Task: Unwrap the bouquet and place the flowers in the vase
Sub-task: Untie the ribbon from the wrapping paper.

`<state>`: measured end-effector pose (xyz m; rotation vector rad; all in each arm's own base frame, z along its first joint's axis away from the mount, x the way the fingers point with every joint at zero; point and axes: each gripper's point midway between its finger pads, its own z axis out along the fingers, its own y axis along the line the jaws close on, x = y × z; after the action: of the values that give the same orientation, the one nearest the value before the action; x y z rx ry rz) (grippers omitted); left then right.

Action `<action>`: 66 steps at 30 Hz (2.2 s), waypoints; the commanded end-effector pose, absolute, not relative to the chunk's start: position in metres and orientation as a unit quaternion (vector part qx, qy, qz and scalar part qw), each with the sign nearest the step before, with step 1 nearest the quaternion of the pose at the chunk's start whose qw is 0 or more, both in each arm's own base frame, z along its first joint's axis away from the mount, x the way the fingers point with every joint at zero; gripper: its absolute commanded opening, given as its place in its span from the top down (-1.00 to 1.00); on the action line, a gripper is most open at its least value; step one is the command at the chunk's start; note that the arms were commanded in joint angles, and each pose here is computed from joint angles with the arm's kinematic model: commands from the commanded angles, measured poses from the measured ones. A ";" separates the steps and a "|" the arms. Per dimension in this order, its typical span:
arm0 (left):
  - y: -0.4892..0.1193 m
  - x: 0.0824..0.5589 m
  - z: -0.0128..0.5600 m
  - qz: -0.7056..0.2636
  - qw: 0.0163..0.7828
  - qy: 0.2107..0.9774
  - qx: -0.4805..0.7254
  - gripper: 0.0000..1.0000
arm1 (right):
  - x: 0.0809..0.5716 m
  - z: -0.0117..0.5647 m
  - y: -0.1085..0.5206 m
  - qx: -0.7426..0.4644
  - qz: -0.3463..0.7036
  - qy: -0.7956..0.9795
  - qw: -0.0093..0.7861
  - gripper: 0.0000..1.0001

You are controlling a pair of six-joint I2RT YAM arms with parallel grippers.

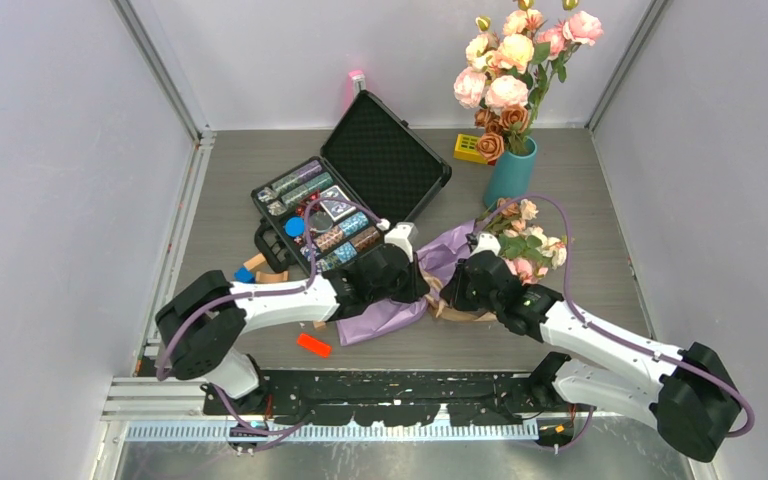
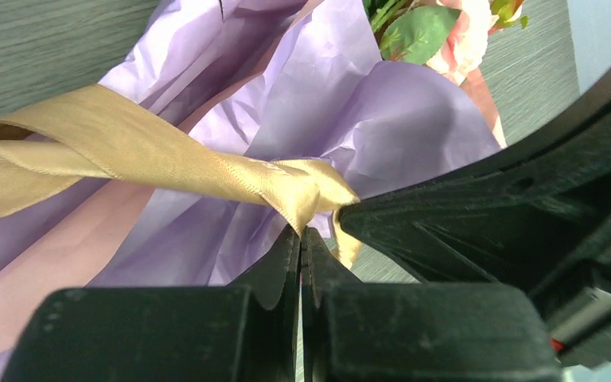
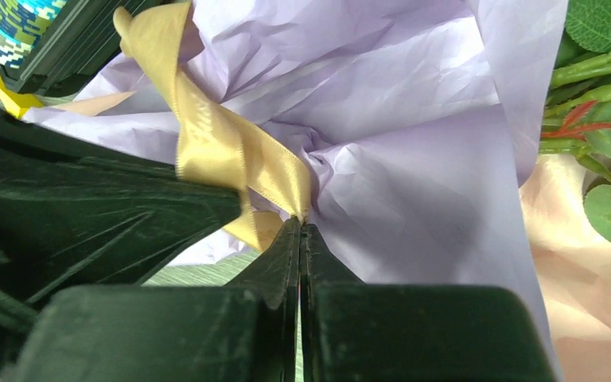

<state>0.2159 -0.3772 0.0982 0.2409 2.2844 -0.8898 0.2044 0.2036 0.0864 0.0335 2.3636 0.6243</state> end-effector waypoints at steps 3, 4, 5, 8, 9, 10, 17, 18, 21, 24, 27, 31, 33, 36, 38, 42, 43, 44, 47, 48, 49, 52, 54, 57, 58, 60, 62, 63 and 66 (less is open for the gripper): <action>-0.359 0.222 0.146 -0.358 0.371 0.853 0.076 1.00 | 0.218 0.105 0.190 0.046 0.218 0.895 0.386 1.00; -0.353 0.222 0.151 -0.364 0.371 0.851 0.074 1.00 | 0.218 0.105 0.183 0.054 0.204 0.897 0.389 0.99; -0.348 0.222 0.154 -0.368 0.366 0.851 0.072 1.00 | 0.218 0.111 0.180 0.063 0.205 0.893 0.396 0.99; -0.333 0.219 0.161 -0.388 0.341 0.853 0.076 1.00 | 0.214 0.113 0.162 0.086 0.183 0.891 0.406 1.00; -0.326 0.219 0.162 -0.391 0.329 0.856 0.079 1.00 | 0.213 0.117 0.160 0.095 0.187 0.887 0.411 1.00; -0.320 0.218 0.163 -0.394 0.315 0.860 0.081 1.00 | 0.210 0.113 0.155 0.101 0.179 0.889 0.408 1.00; -0.274 0.229 0.177 -0.366 0.274 0.882 0.116 1.00 | 0.194 0.099 0.134 0.135 0.163 0.894 0.394 0.99; -0.267 0.232 0.178 -0.356 0.269 0.887 0.117 1.00 | 0.192 0.099 0.133 0.142 0.167 0.892 0.395 1.00; -0.250 0.244 0.181 -0.342 0.263 0.895 0.112 1.00 | 0.189 0.097 0.125 0.154 0.161 0.891 0.396 1.00; -0.239 0.254 0.182 -0.333 0.255 0.901 0.109 1.00 | 0.187 0.102 0.120 0.163 0.162 0.885 0.404 1.00; -0.234 0.262 0.187 -0.326 0.251 0.904 0.116 1.00 | 0.186 0.110 0.113 0.155 0.149 0.886 0.411 1.00; -0.231 0.272 0.192 -0.311 0.252 0.907 0.133 1.00 | 0.188 0.131 0.112 0.119 0.136 0.889 0.421 0.71; -0.232 0.274 0.193 -0.309 0.250 0.907 0.141 1.00 | 0.189 0.144 0.117 0.092 0.140 0.891 0.423 0.40; -0.230 0.276 0.190 -0.300 0.256 0.906 0.157 1.00 | 0.191 0.169 0.130 0.058 0.162 0.889 0.425 0.10; -0.225 0.277 0.188 -0.284 0.266 0.905 0.171 1.00 | 0.192 0.184 0.142 0.026 0.179 0.888 0.422 -0.04; -0.225 0.267 0.194 -0.297 0.275 0.891 0.204 1.00 | 0.199 0.202 0.174 -0.051 0.203 0.890 0.404 -0.15; -0.224 0.267 0.194 -0.297 0.280 0.889 0.208 1.00 | 0.201 0.196 0.184 -0.067 0.205 0.897 0.386 -0.15; -0.223 0.267 0.192 -0.293 0.283 0.889 0.207 1.00 | 0.206 0.205 0.192 -0.080 0.212 0.892 0.391 -0.15; -0.217 0.267 0.182 -0.277 0.274 0.899 0.201 1.00 | 0.218 0.195 0.221 -0.117 0.224 0.898 0.360 -0.11; -0.217 0.266 0.179 -0.275 0.269 0.901 0.200 1.00 | 0.226 0.193 0.231 -0.124 0.225 0.897 0.358 -0.09; -0.217 0.265 0.178 -0.275 0.266 0.902 0.200 1.00 | 0.231 0.200 0.241 -0.130 0.239 0.891 0.364 -0.07; -0.217 0.263 0.180 -0.279 0.268 0.900 0.199 1.00 | 0.243 0.187 0.265 -0.158 0.250 0.892 0.342 0.10; -0.217 0.263 0.181 -0.280 0.272 0.899 0.199 1.00 | 0.250 0.181 0.278 -0.175 0.253 0.892 0.330 0.15; -0.217 0.262 0.184 -0.284 0.275 0.897 0.199 1.00 | 0.264 0.172 0.289 -0.186 0.241 0.894 0.327 0.16; -0.218 0.262 0.185 -0.285 0.276 0.896 0.200 1.00 | 0.266 0.164 0.291 -0.189 0.235 0.898 0.321 0.15; -0.217 0.261 0.185 -0.285 0.275 0.896 0.200 1.00 | 0.272 0.158 0.294 -0.196 0.227 0.900 0.317 0.13; -0.217 0.261 0.186 -0.285 0.276 0.896 0.200 1.00 | 0.277 0.153 0.297 -0.202 0.221 0.901 0.314 0.10; -0.217 0.261 0.186 -0.285 0.277 0.895 0.201 1.00 | 0.279 0.148 0.299 -0.207 0.215 0.903 0.310 0.08; -0.216 0.260 0.186 -0.284 0.279 0.895 0.200 1.00 | 0.282 0.143 0.299 -0.212 0.206 0.905 0.306 0.05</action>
<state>0.2612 -0.2182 0.1746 0.5182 2.4522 -0.7573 0.2683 0.2851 0.1240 -0.5096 2.4774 0.5198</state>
